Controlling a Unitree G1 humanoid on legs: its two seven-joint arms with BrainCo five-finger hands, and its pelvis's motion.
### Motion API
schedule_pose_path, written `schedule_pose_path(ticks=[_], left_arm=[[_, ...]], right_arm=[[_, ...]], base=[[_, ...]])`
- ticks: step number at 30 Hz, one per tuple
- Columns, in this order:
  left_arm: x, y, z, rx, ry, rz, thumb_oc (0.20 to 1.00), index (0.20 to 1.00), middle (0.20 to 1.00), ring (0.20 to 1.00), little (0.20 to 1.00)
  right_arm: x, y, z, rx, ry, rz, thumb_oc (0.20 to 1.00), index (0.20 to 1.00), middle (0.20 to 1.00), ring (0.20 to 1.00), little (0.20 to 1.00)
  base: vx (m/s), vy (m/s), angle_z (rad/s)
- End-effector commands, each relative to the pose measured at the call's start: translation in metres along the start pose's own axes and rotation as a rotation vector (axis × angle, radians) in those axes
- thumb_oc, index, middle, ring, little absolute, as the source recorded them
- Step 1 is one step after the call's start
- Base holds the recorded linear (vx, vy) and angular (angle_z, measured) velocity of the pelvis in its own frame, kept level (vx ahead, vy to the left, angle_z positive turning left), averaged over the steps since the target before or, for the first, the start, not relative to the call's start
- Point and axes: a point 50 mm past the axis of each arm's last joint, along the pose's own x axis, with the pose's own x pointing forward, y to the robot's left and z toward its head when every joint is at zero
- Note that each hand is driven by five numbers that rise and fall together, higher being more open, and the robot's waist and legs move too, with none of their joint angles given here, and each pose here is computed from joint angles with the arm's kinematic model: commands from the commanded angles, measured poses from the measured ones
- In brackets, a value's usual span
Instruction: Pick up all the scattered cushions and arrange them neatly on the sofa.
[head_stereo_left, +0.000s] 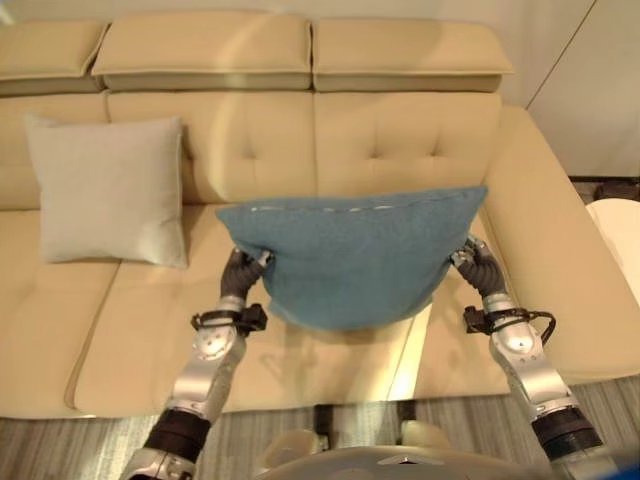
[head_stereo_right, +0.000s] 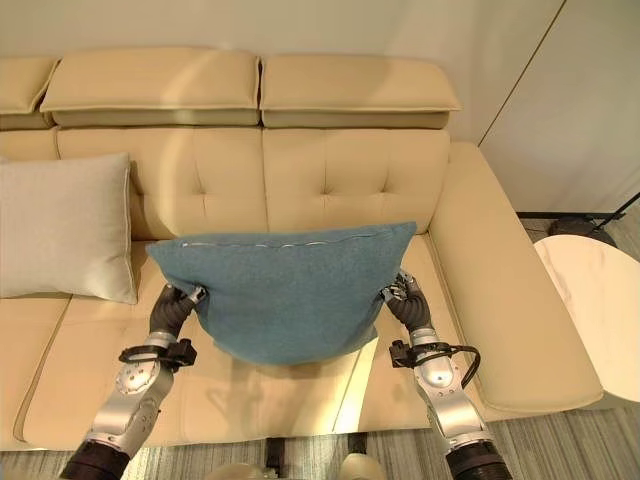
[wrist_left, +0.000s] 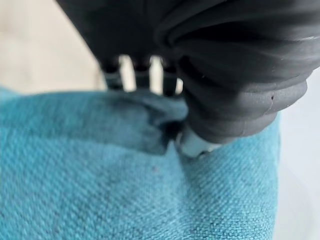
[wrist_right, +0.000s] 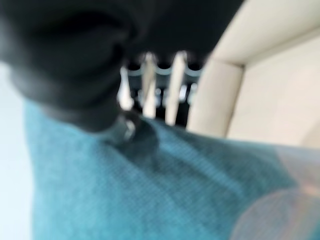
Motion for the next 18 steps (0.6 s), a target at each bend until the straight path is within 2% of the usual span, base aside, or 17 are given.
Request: schedule_pose_path(ticks=[1,8,18], left_arm=[[0.019,-0.040,0.048,-0.034,-0.258,-0.148,0.200,0.200,0.200,0.200,0.200],[0.029,-0.044,0.058,-0.029,-0.295,-0.113,0.200,0.200,0.200,0.200,0.200],[0.068,-0.063,0.125,0.016,-0.509,-0.090,0.200,0.200,0.200,0.200,0.200]], right_arm=[[0.016,-0.007,0.044,-0.014,-0.227,-0.027,0.200,0.200,0.200,0.200,0.200],[0.026,-0.006,0.052,-0.051,-0.254,-0.060,0.200,0.200,0.200,0.200,0.200],[0.074,0.012,0.121,-0.051,-0.456,-0.069,0.200,0.200,0.200,0.200,0.200]], base=[[0.06,-0.078,0.02],[0.03,-0.032,0.06],[-0.01,0.013,0.09]])
